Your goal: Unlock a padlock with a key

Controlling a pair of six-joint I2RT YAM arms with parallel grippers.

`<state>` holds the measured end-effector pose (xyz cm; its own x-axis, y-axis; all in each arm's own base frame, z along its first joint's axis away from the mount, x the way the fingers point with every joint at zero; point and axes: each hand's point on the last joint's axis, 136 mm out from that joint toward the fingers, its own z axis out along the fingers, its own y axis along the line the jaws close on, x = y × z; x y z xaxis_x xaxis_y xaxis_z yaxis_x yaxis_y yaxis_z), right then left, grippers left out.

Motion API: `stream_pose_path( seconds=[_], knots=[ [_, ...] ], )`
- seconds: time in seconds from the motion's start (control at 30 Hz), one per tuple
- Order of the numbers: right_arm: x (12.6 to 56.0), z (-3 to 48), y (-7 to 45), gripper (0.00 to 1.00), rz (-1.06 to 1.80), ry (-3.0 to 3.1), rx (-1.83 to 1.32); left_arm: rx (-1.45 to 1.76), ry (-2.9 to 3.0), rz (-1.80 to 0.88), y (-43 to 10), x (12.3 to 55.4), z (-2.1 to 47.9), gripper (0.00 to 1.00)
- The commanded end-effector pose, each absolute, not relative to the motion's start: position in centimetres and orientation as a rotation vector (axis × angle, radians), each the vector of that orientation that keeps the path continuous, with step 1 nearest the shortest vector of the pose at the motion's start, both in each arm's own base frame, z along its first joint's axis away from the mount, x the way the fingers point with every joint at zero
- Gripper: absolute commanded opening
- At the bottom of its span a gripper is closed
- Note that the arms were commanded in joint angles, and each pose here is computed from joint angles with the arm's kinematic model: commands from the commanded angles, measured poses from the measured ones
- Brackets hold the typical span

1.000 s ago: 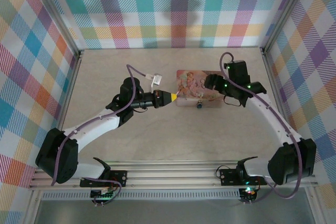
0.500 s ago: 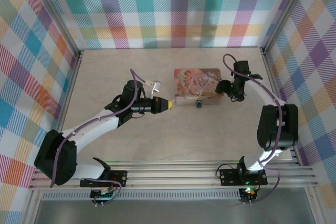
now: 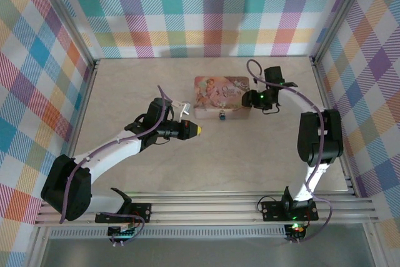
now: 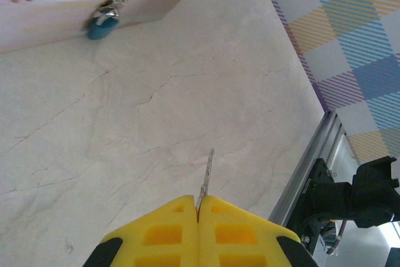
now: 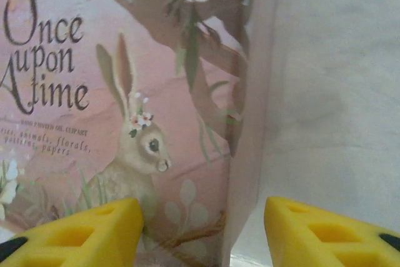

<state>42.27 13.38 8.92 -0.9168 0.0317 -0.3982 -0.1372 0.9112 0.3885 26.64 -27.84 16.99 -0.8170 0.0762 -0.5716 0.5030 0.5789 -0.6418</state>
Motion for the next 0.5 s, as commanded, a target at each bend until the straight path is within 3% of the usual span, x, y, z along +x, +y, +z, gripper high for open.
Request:
stream_pose_path(
  seconds=[0.0,0.13,0.23,0.47],
  knots=[
    [37.2,3.7,15.4,0.54,0.589,2.895,-0.207,0.484,2.311,-1.125,-27.6,27.2,17.5,0.00],
    [36.4,3.7,17.0,0.53,0.598,2.907,-0.266,0.464,2.341,-1.081,-27.0,27.1,16.8,0.00],
    [36.0,4.4,17.4,0.59,0.622,2.892,-0.237,0.425,2.344,-1.056,-26.4,27.1,16.6,0.00],
    [37.0,10.3,17.5,0.67,0.650,2.733,-0.184,0.497,2.327,-1.010,-25.5,25.9,16.0,0.00]
  ],
)
